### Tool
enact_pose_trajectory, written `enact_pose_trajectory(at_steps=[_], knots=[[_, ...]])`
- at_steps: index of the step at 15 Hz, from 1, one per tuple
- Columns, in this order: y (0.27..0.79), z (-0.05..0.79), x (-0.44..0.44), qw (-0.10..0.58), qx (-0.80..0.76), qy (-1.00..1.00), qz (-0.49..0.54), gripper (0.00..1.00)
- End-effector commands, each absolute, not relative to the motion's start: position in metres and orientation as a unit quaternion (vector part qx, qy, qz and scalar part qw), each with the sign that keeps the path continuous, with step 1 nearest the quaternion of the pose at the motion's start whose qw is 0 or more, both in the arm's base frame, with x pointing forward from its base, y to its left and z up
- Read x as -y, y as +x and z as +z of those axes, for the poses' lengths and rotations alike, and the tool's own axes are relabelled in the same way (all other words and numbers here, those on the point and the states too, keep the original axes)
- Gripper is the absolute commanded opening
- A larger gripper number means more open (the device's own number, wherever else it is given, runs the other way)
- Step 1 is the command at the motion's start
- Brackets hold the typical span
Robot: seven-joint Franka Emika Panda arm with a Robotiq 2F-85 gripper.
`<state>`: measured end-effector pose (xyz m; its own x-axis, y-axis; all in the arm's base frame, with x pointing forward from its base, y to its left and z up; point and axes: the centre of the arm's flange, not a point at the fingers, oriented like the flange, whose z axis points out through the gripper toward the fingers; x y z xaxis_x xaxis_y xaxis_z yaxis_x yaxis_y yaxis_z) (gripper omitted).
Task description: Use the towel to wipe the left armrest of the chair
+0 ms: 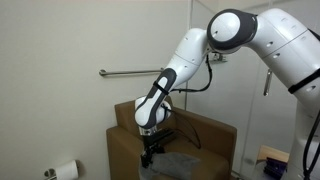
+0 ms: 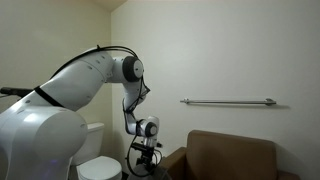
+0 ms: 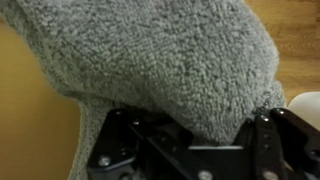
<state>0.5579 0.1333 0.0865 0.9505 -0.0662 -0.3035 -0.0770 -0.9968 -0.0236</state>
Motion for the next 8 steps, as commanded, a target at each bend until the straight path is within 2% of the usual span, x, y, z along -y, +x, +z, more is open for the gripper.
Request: enact_pose_trajectory(at_steps=[1, 5, 8], knots=[[0.624, 0.08, -0.125, 0.021, -0.032, -0.99, 0.135, 0.04], [0.666, 0.096, -0.109, 0.002, -0.052, -0.992, 0.111, 0.04], [0.673, 0.102, -0.101, 0.002, -0.058, -0.993, 0.106, 0.04]])
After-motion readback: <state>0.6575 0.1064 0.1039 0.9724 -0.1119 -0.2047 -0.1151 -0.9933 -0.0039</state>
